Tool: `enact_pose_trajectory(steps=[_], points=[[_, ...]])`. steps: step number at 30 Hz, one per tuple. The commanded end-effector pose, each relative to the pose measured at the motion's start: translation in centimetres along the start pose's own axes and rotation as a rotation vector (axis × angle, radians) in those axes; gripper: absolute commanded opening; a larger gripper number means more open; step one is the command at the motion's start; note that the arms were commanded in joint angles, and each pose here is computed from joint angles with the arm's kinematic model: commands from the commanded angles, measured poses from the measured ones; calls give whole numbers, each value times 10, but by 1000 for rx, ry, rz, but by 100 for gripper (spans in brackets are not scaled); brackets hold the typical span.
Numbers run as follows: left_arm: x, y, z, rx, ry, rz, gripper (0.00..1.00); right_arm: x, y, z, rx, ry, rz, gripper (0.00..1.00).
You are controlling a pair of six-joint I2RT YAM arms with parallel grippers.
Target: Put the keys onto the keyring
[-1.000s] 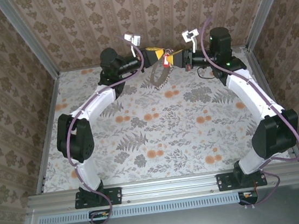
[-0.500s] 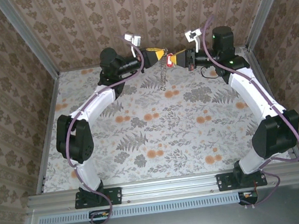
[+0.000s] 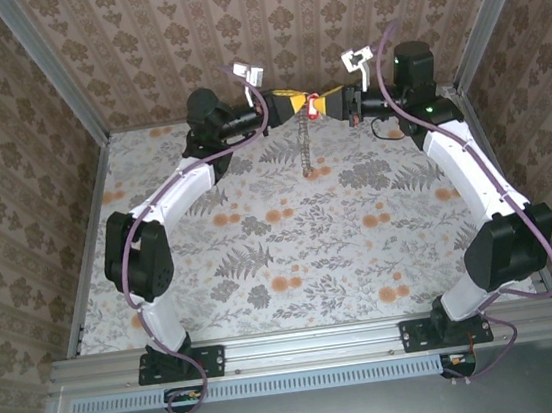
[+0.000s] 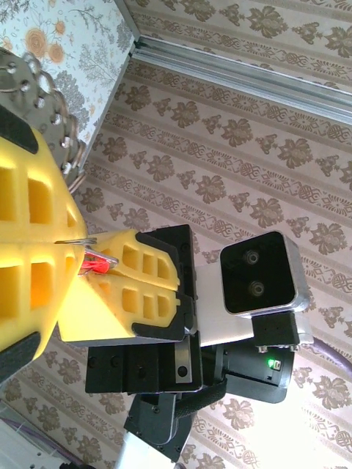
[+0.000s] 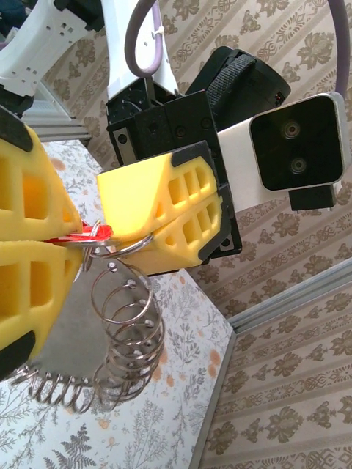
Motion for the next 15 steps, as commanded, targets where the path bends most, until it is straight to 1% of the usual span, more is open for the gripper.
enact_pose_trajectory(steps=[1, 5, 10, 15], points=[[21, -17, 3, -30, -24, -88, 0, 10, 10, 5, 25, 9, 51, 0], [21, -17, 3, -33, -20, -89, 0, 6, 5, 7, -7, 47, 70, 0], [20, -19, 3, -32, -10, -95, 0, 8, -4, 14, -47, 49, 73, 0], [20, -19, 4, -30, -6, -97, 0, 10, -4, 18, -65, 51, 85, 0]])
Point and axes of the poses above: each hand's point on the last joint's axis, 136 mm out from that joint toward the fingers, its own z axis back along the fingers, its own y axis along the line the jaws close on, x = y × z, the point moved 4 cm from there along z, back along the fingers, and after that the axes turned 8 degrees about -z, right-handed, at the moved point
